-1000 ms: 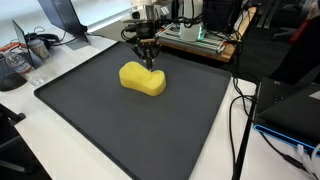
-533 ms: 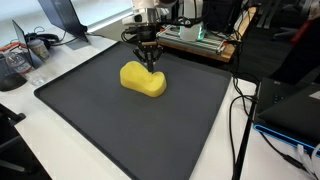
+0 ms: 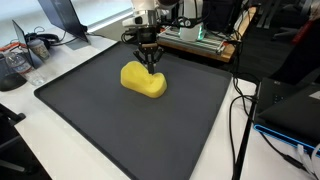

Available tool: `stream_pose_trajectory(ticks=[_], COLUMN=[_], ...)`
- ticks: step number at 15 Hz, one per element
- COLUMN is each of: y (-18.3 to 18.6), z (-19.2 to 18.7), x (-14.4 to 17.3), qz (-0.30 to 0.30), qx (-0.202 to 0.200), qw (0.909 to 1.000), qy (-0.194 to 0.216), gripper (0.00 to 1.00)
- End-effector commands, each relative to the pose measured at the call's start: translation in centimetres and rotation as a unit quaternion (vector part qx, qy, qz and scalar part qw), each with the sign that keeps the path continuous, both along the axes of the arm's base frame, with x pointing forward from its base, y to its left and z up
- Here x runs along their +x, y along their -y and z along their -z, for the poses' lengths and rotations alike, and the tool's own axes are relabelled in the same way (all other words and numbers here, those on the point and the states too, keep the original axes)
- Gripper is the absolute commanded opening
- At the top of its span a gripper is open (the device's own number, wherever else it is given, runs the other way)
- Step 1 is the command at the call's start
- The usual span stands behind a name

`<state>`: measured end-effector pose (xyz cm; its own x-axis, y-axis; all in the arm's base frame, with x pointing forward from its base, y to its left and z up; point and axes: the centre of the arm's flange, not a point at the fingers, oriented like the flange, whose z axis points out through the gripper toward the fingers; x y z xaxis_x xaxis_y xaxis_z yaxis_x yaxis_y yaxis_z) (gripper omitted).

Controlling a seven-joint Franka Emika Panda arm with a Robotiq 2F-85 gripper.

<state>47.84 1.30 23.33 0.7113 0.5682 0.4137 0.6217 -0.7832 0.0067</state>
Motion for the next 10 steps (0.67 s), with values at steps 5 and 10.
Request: stream_pose_trajectory(ticks=[5, 10], y=[-2.51, -2.63], z=[3.34, 3.42], x=[1.69, 1.94], qz=[-0.016, -0.018], qx=[0.003, 0.002], qw=[0.9996, 0.9996], qy=[-0.023, -0.023], gripper=[0.03, 0.03])
